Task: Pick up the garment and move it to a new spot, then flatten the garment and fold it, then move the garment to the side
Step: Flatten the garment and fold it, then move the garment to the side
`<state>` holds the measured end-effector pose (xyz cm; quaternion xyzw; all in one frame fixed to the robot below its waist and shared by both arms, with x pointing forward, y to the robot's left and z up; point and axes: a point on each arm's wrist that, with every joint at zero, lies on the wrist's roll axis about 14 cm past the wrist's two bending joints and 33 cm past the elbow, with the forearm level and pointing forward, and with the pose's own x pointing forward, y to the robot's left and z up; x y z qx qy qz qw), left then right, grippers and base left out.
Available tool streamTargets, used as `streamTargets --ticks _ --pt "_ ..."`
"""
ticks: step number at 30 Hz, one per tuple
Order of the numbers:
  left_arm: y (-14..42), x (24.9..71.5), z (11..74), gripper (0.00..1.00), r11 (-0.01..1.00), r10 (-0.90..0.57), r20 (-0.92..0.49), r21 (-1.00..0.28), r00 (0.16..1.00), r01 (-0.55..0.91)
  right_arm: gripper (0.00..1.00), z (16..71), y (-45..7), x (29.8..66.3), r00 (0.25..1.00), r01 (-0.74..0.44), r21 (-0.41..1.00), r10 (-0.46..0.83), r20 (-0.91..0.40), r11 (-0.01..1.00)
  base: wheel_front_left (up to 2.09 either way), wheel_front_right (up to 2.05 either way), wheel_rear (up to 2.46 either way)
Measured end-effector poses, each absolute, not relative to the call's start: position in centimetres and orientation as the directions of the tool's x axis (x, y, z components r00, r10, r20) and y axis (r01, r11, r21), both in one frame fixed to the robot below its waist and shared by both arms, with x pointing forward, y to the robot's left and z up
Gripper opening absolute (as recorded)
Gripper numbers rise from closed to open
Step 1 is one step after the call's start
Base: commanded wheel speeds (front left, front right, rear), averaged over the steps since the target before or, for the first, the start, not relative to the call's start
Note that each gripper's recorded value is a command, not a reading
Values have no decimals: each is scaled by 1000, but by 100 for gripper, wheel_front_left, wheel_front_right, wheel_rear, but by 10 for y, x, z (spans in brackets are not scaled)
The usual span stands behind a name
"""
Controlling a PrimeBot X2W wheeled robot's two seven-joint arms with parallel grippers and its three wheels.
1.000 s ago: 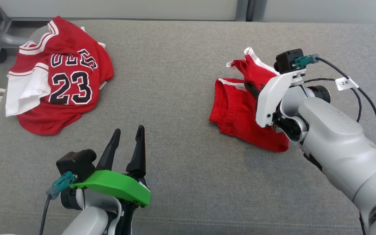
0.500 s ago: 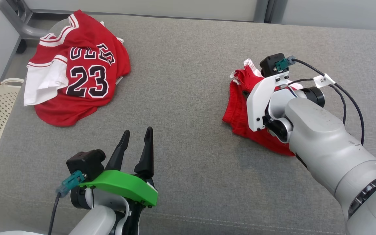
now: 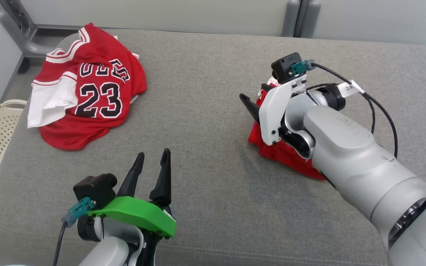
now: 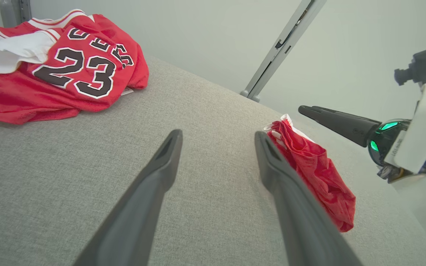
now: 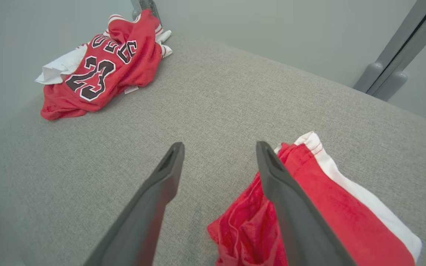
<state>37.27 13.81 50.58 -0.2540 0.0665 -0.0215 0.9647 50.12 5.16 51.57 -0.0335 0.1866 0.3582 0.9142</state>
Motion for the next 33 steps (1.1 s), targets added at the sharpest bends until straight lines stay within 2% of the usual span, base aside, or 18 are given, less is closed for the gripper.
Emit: streamTargets --ticks 4,9,10,15,24,33 --pt "132 373 510 100 870 -96 -110 -491 989 30 100 540 27 516 735 -629 58 617 -282 776 0 0 0" --pt "121 372 510 100 869 -130 -114 -491 985 58 100 558 -27 536 826 -517 77 521 -214 852 0 0 0" --pt "121 372 510 100 869 -130 -114 -491 985 58 100 558 -27 536 826 -517 77 521 -214 852 0 0 0" --pt "109 373 509 100 866 -164 -119 -493 979 85 100 539 -96 542 892 -372 103 386 -237 923 0 0 0" --pt "99 377 499 100 862 -196 -153 -497 969 96 100 487 -147 529 918 -211 216 269 -293 953 0 0 0" --pt "104 378 491 100 870 -184 -184 -488 966 73 100 449 -142 519 895 -150 314 263 -359 938 0 0 0"
